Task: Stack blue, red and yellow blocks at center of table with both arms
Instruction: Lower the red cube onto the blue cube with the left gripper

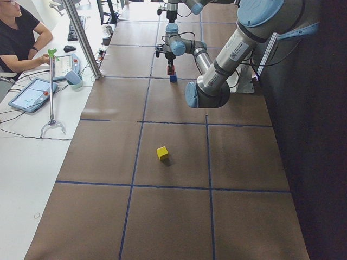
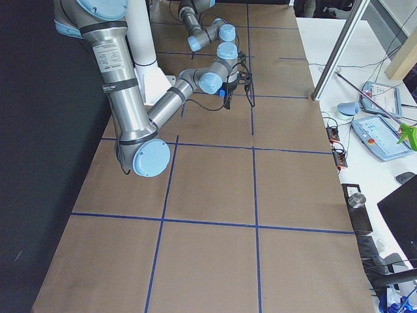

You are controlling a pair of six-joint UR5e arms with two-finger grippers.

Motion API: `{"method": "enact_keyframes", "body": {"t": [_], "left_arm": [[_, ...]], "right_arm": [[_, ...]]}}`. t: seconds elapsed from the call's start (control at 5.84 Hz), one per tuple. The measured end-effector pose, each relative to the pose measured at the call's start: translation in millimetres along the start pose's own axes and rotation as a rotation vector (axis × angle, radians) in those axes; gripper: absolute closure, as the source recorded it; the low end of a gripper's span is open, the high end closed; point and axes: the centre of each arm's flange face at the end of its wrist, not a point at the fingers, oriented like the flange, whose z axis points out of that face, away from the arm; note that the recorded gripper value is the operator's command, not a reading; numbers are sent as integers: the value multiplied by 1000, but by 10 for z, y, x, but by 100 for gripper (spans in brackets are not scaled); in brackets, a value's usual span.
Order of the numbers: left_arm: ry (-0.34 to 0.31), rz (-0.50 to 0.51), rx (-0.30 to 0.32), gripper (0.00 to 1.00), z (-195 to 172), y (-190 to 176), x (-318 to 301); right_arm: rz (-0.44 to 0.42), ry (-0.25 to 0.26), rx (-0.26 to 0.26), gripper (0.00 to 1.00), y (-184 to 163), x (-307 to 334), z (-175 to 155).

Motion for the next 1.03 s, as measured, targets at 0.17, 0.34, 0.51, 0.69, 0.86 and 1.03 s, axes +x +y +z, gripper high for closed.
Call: {"method": "enact_keyframes", "body": {"t": [0.17, 0.34, 0.51, 0.69, 0.86, 1.03], "left_arm": [[0, 0, 2, 96, -12, 5, -11], [0, 0, 3, 95, -17, 6, -12], [-1, 1, 1, 95, -10, 19, -10], [-1, 3, -1, 94, 2, 40, -6], [-1, 5, -3, 91, 11, 62, 3], [0, 6, -4, 74, 13, 71, 9]], "right_arm": [[-1, 0, 0, 0, 3, -5, 1], [-1, 0, 0, 0, 4, -5, 3], [-1, 1, -2, 0, 9, -5, 15], [-2, 3, -3, 0, 11, -7, 26], [-3, 3, -4, 0, 18, -11, 36], [-3, 5, -6, 0, 24, -13, 48]]}}
